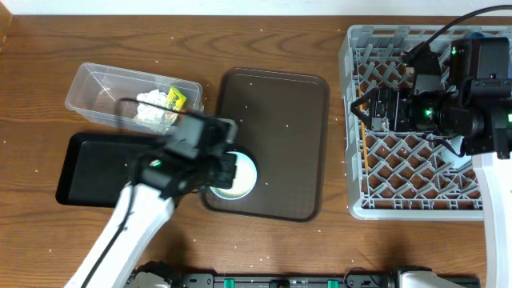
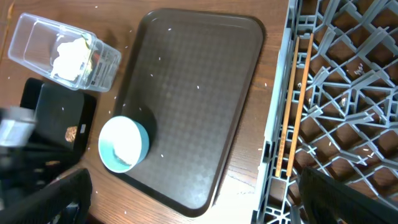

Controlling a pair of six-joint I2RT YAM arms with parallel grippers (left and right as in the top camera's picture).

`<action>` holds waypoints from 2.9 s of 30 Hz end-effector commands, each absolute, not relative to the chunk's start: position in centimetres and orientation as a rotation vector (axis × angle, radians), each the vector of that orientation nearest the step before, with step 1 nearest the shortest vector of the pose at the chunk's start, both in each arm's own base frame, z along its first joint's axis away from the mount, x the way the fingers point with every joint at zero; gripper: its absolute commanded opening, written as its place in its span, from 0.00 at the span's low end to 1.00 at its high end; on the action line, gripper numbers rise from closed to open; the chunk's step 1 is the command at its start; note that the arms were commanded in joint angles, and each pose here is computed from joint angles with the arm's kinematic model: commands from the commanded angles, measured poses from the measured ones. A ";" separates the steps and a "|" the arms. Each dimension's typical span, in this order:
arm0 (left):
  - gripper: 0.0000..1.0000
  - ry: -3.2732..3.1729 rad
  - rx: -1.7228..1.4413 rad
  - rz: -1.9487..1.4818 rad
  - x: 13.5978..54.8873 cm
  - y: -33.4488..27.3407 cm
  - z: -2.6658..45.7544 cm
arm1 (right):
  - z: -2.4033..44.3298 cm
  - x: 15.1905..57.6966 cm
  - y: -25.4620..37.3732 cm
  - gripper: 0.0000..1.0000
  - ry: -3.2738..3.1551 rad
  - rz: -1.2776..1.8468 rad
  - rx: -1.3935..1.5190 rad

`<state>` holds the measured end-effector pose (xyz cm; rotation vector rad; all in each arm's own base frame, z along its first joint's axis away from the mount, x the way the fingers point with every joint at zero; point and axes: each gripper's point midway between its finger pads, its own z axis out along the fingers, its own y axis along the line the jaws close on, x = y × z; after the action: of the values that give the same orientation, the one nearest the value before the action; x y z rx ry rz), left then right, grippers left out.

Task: Sort waste into correct bins and load items into the dishwasher rack
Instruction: 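Grasp the rim of the light blue rice bowl with the left gripper, then lift the bowl and carry it over the small black tray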

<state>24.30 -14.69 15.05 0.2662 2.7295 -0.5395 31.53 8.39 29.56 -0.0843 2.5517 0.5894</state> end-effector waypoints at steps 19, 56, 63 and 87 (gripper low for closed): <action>0.27 2.952 0.561 -0.181 23.0 -19.5 4.6 | 29.6 31.6 8.6 0.99 2.547 0.592 -0.098; 0.06 2.746 0.468 -0.289 24.3 -17.9 12.9 | 29.8 31.7 8.6 0.99 2.538 0.591 -0.100; 0.06 2.630 0.058 -0.361 26.0 -9.4 18.1 | 29.7 31.6 8.6 0.99 2.546 0.591 -0.098; 0.06 1.732 -0.301 -1.171 25.8 6.5 19.9 | 29.7 31.7 8.7 0.99 2.539 0.591 -0.100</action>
<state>26.57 5.88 17.46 -0.4112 1.8910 -1.1531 31.79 8.40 29.72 -0.0874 2.5391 0.5873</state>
